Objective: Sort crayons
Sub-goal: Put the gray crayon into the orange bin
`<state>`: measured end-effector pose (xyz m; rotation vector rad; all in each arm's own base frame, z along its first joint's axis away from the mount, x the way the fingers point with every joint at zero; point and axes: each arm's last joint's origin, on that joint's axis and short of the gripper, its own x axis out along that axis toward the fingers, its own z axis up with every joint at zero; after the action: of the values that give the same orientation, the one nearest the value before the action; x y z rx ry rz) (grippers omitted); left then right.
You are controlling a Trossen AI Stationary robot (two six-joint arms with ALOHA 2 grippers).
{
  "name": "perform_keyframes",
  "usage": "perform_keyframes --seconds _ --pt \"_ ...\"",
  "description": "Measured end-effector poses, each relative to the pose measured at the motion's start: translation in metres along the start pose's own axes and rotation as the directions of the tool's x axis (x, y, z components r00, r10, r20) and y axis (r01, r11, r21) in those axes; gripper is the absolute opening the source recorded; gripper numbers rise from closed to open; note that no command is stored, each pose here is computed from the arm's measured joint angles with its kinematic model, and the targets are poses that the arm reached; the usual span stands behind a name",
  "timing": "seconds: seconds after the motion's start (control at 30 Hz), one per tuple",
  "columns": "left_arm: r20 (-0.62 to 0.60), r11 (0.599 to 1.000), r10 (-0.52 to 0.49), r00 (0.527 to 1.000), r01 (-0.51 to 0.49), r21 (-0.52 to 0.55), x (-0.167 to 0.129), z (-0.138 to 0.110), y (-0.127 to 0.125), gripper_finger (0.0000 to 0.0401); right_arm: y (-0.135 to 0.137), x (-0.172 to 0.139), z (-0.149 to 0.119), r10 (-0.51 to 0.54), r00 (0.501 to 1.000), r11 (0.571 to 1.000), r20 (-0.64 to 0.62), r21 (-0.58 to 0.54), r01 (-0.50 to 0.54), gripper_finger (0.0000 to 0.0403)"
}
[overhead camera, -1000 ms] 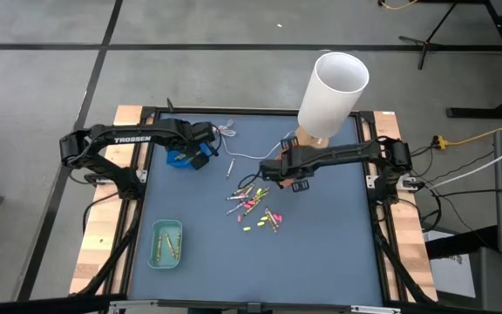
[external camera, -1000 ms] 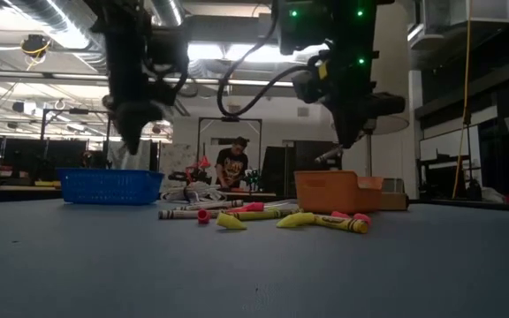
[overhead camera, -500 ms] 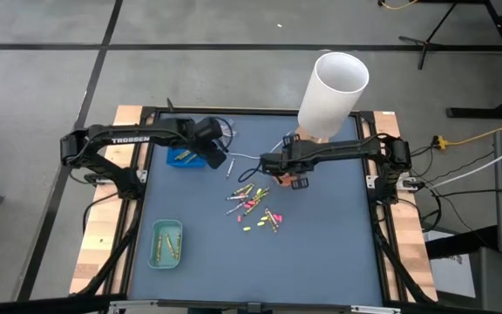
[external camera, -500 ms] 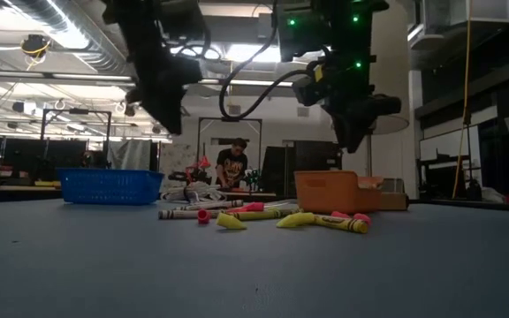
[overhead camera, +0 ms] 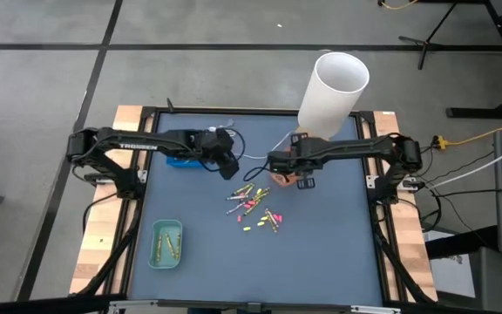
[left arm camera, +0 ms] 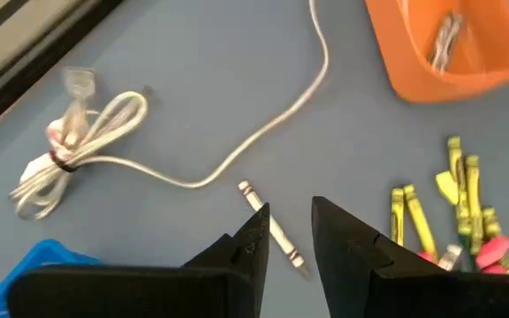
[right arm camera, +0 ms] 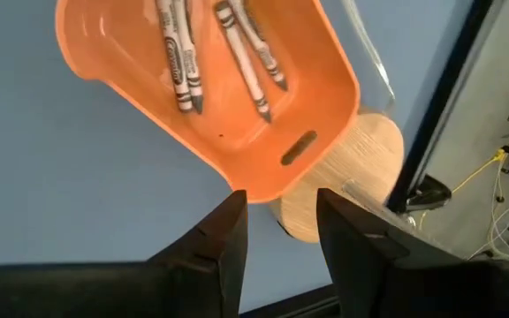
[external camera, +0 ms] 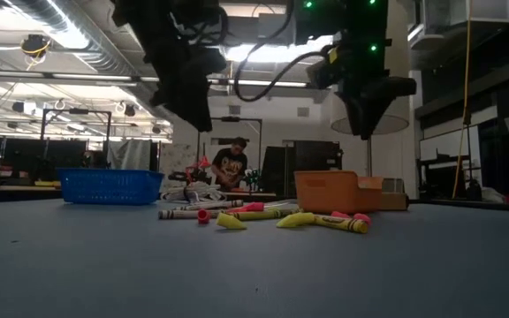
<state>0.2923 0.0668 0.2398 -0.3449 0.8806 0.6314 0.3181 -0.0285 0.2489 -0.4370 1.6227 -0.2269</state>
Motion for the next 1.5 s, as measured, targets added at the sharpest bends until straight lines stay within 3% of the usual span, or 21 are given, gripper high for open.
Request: perform_keyframes --seconds 0.13,0.3,0.5,0.67,0.87,1.23,1.5 --pt "-0.012 0.997 -0.006 1.0 0.007 0.08 0.015 -0.003 -0.01 0.0072 0.001 -0.004 -0.011 0.024 1.0 0.999 0.012 0.049 -0.025 0.0136" --pt "-0.041 0.995 0.005 0.999 -0.001 0.098 0.031 -0.007 -0.015 0.0076 0.007 -0.003 -0.025 0.041 0.999 0.996 0.012 0.075 -0.042 0.0136" --pt "-0.09 0.994 0.031 0.995 -0.021 0.11 0.052 -0.014 -0.017 0.0115 0.023 0.002 -0.038 0.052 0.999 0.996 -0.008 0.073 -0.051 0.0136" --pt "-0.103 0.998 0.053 0.993 -0.049 0.049 0.067 -0.016 -0.017 0.0146 0.04 0.005 -0.045 0.047 0.999 0.996 0.001 0.076 -0.047 0.0136" --pt "-0.144 0.996 0.083 0.986 -0.088 -0.028 0.083 -0.02 -0.012 0.0154 0.061 0.005 -0.046 0.04 0.999 0.994 0.009 0.103 -0.041 0.0136" --pt "-0.202 0.991 0.118 0.972 -0.129 -0.041 0.109 -0.031 -0.01 0.0151 0.101 -0.009 -0.037 0.034 0.984 0.996 0.174 0.078 -0.048 0.0136" --pt "-0.206 0.991 0.119 0.971 -0.13 -0.042 0.112 -0.032 -0.01 0.015 0.123 -0.022 -0.024 0.062 0.927 0.994 0.369 0.064 -0.092 0.0136"
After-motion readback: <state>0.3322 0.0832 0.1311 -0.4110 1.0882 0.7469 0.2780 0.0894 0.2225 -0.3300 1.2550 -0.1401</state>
